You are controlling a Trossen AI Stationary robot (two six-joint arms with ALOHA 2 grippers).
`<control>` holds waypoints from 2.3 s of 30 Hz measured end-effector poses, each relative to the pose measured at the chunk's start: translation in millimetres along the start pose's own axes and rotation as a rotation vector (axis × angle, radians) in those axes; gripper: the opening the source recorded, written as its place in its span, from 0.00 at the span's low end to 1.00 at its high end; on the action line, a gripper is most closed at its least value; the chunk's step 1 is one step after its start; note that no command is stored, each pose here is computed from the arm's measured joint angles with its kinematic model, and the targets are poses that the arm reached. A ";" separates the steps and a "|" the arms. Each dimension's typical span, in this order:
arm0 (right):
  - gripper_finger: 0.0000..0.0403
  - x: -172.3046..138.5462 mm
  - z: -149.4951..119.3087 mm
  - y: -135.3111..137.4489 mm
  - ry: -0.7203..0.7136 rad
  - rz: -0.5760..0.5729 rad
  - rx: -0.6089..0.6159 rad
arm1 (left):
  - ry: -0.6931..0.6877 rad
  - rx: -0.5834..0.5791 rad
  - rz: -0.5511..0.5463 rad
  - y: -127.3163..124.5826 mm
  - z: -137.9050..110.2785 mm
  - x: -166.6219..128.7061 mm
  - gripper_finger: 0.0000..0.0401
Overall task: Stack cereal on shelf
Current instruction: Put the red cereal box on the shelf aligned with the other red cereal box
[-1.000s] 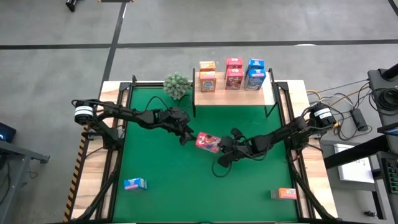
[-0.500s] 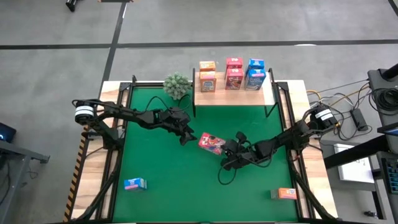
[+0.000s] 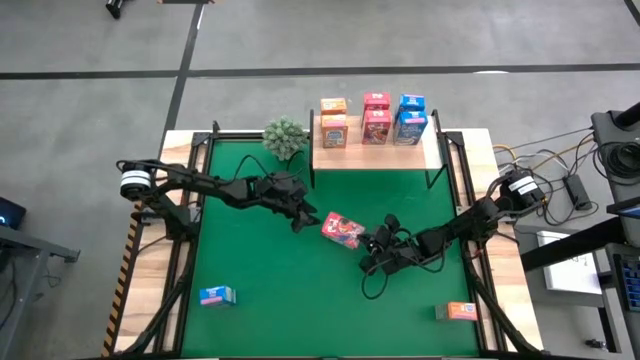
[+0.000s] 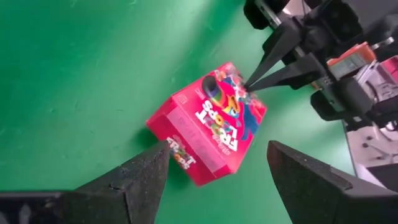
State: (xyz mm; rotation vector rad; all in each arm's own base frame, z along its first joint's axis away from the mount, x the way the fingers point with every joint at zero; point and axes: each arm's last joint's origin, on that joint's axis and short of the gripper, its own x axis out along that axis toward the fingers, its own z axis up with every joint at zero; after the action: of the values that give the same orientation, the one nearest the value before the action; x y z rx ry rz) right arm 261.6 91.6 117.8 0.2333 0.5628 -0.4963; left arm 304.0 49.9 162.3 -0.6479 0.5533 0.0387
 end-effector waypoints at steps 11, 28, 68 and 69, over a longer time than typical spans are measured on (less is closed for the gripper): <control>0.02 -2.6 -3.2 1.9 0.014 0.012 -0.026 | -0.027 -0.052 0.016 0.0 1.7 0.0 0.64; 0.02 -2.9 -3.7 2.4 0.015 0.016 -0.033 | -0.015 -0.200 0.002 8.1 -7.6 18.0 0.72; 0.02 -11.9 1.4 7.1 -0.042 0.034 -0.047 | -0.142 -0.151 -0.287 -7.7 3.9 29.1 0.51; 0.02 -11.9 1.4 7.1 -0.042 0.034 -0.044 | -0.136 -0.148 -0.283 -7.8 3.2 29.6 0.51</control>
State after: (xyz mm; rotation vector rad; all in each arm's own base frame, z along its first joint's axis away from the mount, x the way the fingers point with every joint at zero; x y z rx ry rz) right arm 257.1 101.8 126.2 0.1896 0.5271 -0.4546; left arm 332.4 41.5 154.0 -0.8560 0.3263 -0.1422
